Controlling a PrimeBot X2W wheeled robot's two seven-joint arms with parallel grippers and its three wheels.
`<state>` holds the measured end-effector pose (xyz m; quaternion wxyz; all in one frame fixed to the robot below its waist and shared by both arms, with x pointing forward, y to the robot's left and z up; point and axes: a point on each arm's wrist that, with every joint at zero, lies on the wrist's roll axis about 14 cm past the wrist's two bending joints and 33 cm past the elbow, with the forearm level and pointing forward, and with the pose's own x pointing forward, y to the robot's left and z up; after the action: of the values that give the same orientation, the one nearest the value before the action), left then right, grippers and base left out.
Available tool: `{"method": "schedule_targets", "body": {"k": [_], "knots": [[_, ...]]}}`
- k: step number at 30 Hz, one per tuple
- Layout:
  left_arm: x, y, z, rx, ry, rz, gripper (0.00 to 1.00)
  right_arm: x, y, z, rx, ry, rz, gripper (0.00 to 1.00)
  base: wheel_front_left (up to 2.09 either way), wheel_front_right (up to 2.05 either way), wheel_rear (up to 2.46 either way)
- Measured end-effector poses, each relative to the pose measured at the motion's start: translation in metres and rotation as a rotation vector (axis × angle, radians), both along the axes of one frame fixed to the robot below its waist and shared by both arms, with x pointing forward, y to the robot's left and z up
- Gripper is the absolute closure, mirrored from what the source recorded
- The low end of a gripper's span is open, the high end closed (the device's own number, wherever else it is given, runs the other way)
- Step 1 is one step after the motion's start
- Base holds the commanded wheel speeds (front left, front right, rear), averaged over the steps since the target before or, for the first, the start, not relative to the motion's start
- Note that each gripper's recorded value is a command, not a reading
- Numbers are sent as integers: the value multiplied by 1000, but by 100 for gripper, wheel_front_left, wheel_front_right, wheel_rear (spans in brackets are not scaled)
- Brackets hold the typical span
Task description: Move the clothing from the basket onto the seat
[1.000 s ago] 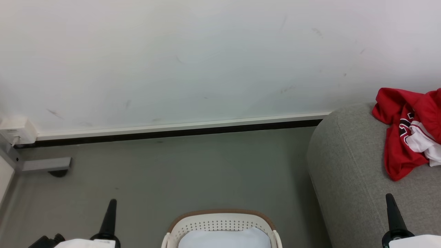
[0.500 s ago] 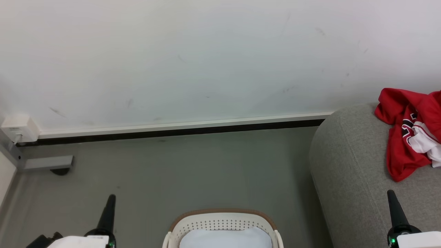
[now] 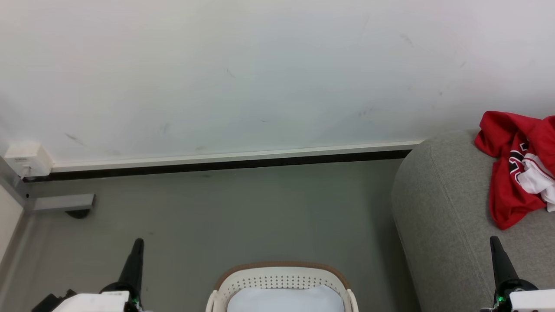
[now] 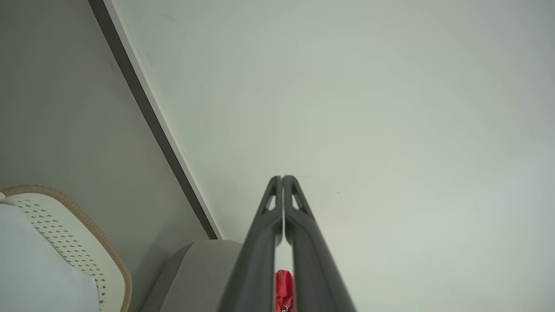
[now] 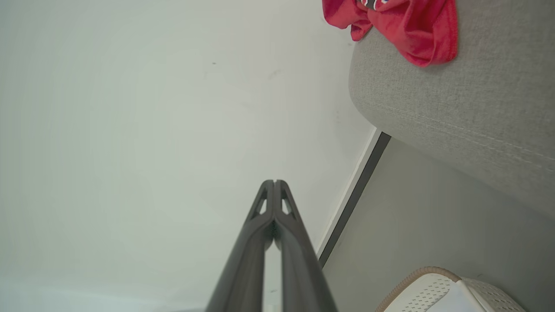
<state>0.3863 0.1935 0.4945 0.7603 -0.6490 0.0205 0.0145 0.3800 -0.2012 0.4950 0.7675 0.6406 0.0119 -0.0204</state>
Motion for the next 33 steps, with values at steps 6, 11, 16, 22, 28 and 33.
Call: {"method": "schedule_targets", "body": {"k": [6, 11, 16, 22, 28, 33], "knots": [[0, 1, 3, -45, -10, -1, 100, 3, 0, 3, 56, -11, 2, 100, 0, 0, 0], [1, 3, 4, -81, -17, 2, 100, 5, 1, 6, 90, -20, 6, 100, 0, 0, 0], [1, 4, 7, -116, -26, 5, 100, 6, 2, 7, 133, -26, 8, 100, 0, 0, 0], [1, 6, 9, -147, -34, 7, 100, 7, 2, 8, 174, -32, 14, 100, 0, 0, 0], [1, 6, 9, -156, -36, 9, 100, 7, 2, 9, 185, -35, 13, 100, 0, 0, 0], [2, 6, 9, -156, -37, 9, 100, 7, 2, 9, 185, -36, 12, 100, 0, 0, 0]]}}
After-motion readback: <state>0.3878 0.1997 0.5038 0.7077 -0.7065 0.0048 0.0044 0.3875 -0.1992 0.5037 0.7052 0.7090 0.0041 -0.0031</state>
